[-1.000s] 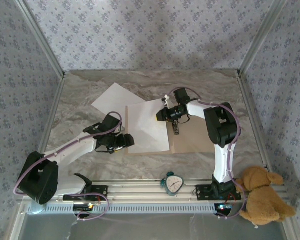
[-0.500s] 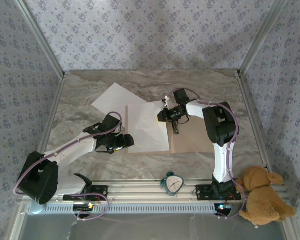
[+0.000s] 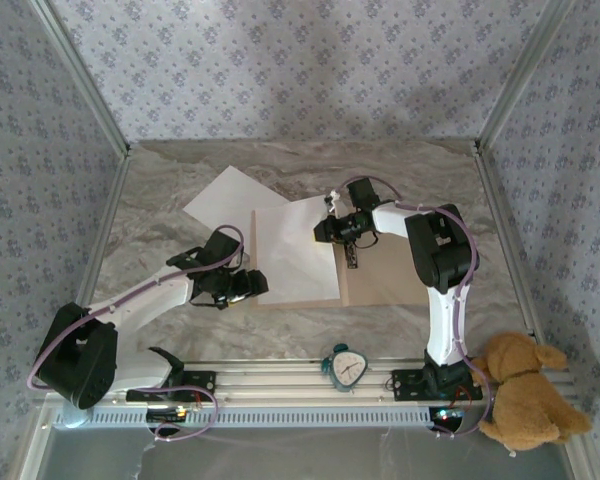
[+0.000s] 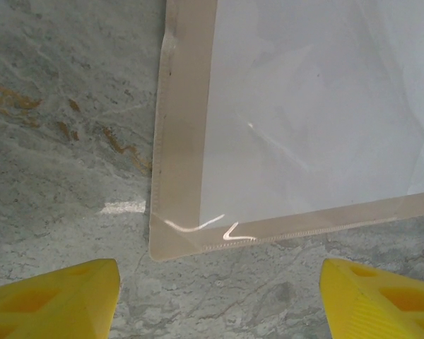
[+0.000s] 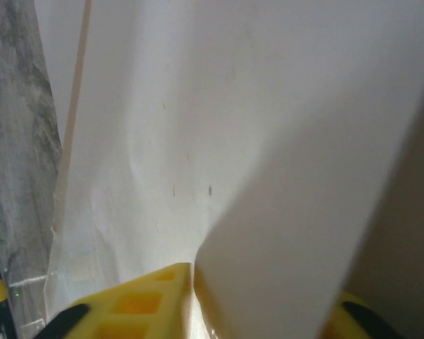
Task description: Put the files into the folder
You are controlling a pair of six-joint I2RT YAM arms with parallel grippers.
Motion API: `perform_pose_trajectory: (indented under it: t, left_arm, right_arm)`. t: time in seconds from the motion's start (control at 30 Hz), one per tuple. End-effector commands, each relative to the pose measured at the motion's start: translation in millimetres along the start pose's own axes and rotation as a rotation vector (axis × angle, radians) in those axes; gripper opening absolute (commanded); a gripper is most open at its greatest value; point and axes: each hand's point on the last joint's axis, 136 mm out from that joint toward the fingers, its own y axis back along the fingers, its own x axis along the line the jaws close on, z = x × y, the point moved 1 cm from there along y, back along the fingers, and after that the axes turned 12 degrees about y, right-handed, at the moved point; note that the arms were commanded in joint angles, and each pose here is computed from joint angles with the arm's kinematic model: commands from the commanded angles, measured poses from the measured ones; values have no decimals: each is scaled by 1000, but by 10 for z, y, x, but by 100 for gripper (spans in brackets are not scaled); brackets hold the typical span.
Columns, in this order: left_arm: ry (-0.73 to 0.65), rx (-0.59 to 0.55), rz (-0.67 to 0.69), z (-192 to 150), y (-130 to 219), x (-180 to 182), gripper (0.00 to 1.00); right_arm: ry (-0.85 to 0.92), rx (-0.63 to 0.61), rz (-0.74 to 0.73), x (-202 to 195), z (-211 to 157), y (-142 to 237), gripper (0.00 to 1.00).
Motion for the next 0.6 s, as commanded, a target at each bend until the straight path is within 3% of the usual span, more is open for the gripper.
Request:
perform_pose_trajectory:
  t: [0.0,0.33,0.57]
  left_arm:
    - [-9,-14,5,7,34,26,75]
    - [-10,-12,8,-14,39,55,76]
    - [-10,-12,7,-14,34,56,76]
  right_arm:
    - [-3,-25,27,45,79,45,33]
    - [-116,-82,47,-129,174,24,38]
    - [-149,-97,18,-187,178,23,36]
